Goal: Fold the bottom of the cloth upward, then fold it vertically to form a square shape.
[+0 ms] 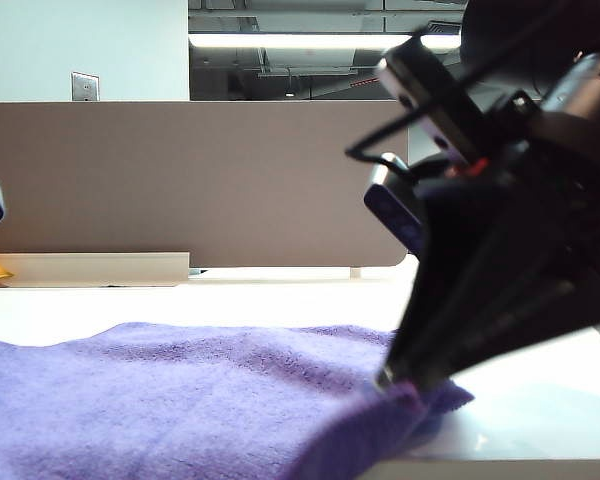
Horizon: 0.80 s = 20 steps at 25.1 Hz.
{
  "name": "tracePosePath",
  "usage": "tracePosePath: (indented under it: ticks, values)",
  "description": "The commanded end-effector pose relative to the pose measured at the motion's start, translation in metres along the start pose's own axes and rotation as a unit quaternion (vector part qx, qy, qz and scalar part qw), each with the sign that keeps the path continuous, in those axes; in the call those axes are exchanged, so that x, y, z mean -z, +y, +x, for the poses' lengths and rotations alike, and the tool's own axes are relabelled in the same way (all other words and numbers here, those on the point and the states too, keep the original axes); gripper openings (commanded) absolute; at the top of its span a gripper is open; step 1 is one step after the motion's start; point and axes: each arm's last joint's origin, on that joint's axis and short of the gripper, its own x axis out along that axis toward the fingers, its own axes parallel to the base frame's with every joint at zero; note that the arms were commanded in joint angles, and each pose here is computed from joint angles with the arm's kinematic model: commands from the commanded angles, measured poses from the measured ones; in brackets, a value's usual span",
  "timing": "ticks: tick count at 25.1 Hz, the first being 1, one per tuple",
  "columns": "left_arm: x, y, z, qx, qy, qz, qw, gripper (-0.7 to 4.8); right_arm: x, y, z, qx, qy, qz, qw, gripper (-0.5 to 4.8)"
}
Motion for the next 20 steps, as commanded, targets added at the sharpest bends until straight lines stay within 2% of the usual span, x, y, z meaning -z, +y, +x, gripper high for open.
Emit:
tracePosePath:
  ticks: [1,5,11,17,20]
  values:
    - [-0.008,-0.006,-0.001,0.058,-0.020,-0.010,0.998,-0.06,-0.013,0.002,-0.008,-0.049,-0.039,0.022,0.998,-0.04]
    - [-0.014,-0.009,-0.003,0.075,-0.038,-0.026,0.996,-0.06,-0.020,-0.004,-0.017,-0.069,-0.058,0.053,0.995,0.00]
    - [-0.027,-0.025,-0.015,0.093,-0.080,-0.018,0.992,-0.06,-0.031,-0.017,-0.031,-0.082,-0.096,0.096,0.987,-0.01]
    - [-0.043,-0.039,-0.025,0.135,-0.130,-0.037,0.982,-0.06,-0.041,-0.022,-0.042,-0.101,-0.140,0.133,0.976,-0.01]
    - [-0.059,-0.042,-0.023,0.179,-0.132,-0.067,0.973,-0.06,-0.050,-0.021,-0.048,-0.120,-0.181,0.156,0.964,-0.01]
